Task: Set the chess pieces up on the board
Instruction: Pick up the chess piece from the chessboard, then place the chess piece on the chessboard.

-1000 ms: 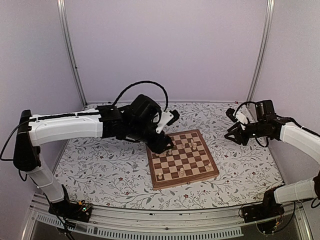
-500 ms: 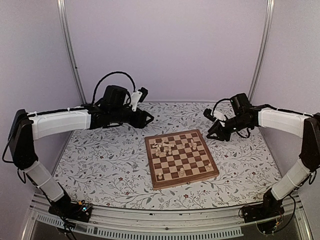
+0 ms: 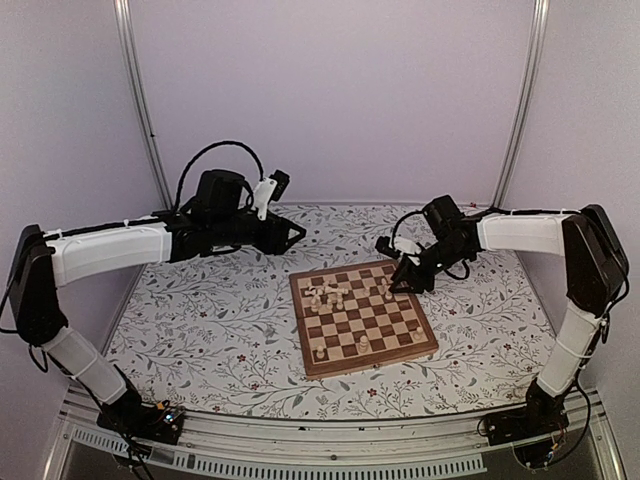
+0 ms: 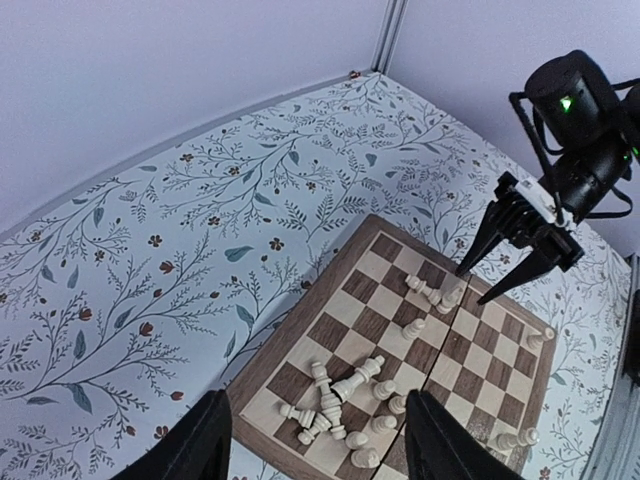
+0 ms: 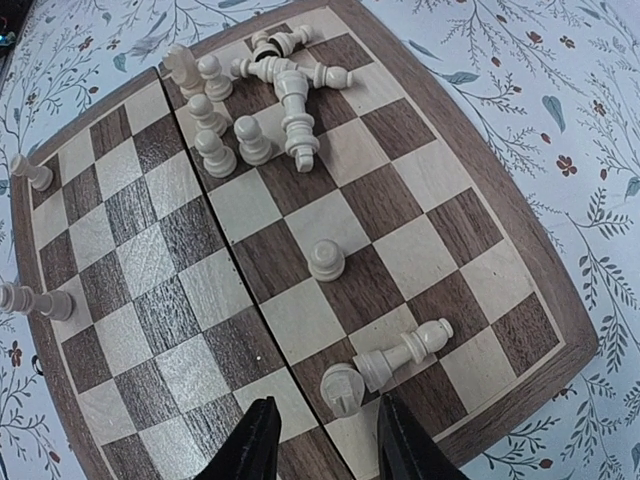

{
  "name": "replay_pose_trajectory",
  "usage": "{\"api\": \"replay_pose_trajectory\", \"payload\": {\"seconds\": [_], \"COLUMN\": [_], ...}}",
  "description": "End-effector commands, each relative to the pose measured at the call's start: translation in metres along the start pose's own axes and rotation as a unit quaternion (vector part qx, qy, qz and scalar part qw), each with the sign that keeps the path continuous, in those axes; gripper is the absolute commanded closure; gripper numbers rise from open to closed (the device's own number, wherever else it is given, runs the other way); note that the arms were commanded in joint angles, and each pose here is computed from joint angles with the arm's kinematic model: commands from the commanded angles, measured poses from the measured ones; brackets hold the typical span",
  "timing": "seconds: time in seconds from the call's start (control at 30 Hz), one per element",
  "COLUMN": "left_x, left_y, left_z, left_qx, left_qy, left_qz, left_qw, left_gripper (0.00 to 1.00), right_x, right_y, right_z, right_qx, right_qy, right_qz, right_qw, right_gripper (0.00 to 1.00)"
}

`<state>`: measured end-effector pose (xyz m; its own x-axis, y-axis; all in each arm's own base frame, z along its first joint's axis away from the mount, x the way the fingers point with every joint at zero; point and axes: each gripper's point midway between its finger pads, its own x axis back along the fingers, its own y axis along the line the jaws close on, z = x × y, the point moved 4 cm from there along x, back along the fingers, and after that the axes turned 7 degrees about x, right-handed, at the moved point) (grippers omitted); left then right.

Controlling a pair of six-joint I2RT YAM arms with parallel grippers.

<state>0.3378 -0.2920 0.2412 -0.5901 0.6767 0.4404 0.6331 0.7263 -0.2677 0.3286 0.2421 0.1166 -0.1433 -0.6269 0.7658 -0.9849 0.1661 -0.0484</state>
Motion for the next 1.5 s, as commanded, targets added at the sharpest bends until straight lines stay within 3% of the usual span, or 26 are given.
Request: {"api": "replay_pose_trajectory", "payload": {"seconds": [0.0, 0.43, 0.6, 0.7, 1.0, 1.47], "left_x": [0.009, 0.009, 0.008, 0.008, 0.003, -0.008], "left_y": [-0.004, -0.004, -0.004, -0.003, -0.002, -0.001], "left_z": [-0.015, -0.015, -0.014, -0.014, -0.01, -0.001], "left_qx": [-0.004, -0.008, -0.008, -0.008, -0.005, 0.002], "left_qy": [-0.026, -0.023, -0.02, -0.019, -0.011, 0.013], "left_qz": [0.007, 0.005, 0.005, 0.004, 0.006, 0.01], "left_qw": [1.0, 1.0, 1.0, 1.0, 1.0, 1.0], "left_gripper": [0.39, 0.39, 0.39, 0.39, 0.39, 0.39], "right_x": [-0.01, -0.019, -0.009, 0.007, 0.045, 0.045], "right_y": [-0.008, -0.003, 0.001, 0.007, 0.032, 0.1], "right_z": [-0.003, 0.002, -0.003, -0.014, -0.025, -0.015], "right_qx": [0.001, -0.002, -0.004, 0.0, 0.013, 0.042], "right_qy": [0.012, 0.033, 0.028, 0.013, -0.013, -0.014], "right_qz": [0.0, -0.015, -0.013, -0.008, -0.013, -0.088], "right_qw": [1.0, 0.999, 1.0, 1.0, 1.0, 0.995], "right_gripper": [0.64, 0.78, 0.93, 0.96, 0.97, 0.96]}}
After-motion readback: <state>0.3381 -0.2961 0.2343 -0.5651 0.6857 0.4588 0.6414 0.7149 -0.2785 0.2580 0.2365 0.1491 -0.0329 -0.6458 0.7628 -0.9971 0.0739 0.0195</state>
